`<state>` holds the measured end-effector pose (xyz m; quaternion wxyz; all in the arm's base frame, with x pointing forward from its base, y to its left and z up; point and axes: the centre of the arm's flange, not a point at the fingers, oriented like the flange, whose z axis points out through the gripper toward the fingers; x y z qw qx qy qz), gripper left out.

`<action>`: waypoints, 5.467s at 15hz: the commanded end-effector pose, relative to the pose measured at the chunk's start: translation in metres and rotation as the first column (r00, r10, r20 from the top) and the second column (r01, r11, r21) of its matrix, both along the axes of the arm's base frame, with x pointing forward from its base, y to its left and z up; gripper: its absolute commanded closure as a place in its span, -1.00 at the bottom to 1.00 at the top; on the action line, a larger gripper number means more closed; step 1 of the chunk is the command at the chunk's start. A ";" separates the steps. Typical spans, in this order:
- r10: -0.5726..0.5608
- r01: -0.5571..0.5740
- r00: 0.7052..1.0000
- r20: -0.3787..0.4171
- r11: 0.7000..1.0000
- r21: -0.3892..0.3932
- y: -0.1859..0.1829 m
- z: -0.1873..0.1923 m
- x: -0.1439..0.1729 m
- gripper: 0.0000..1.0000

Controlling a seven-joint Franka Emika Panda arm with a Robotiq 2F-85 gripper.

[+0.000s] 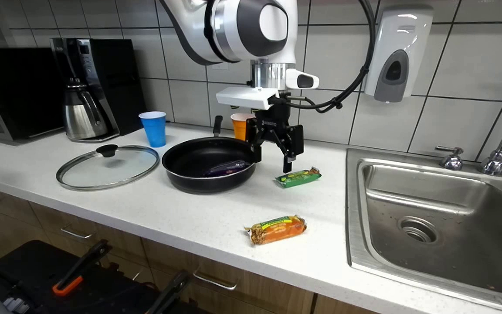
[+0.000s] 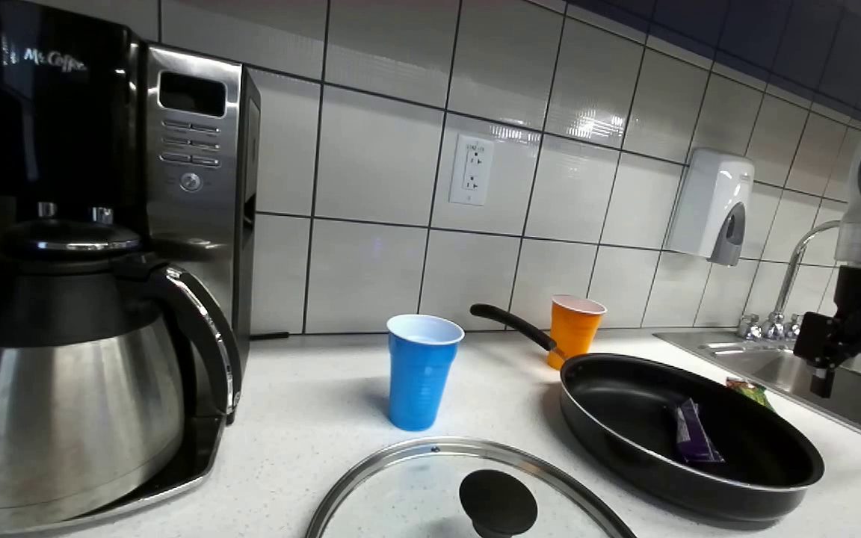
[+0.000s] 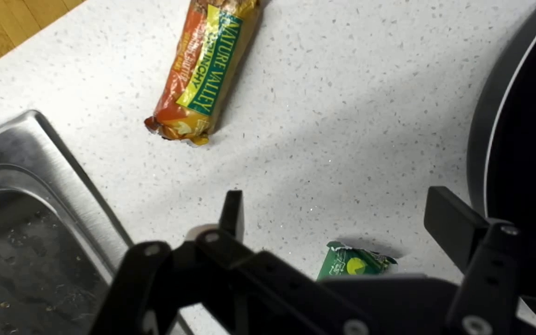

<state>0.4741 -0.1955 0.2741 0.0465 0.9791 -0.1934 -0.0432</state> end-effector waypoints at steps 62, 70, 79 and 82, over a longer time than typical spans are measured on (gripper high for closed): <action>-0.281 0.274 0.956 0.081 0.958 0.084 -0.074 -0.089 0.105 -0.31; -0.230 0.223 0.966 0.119 0.972 0.070 -0.066 -0.038 0.100 0.72; -0.046 0.026 0.992 0.121 0.987 0.158 -0.017 0.013 0.092 0.72; 0.054 -0.075 0.991 0.119 0.980 0.184 0.012 0.025 0.087 0.72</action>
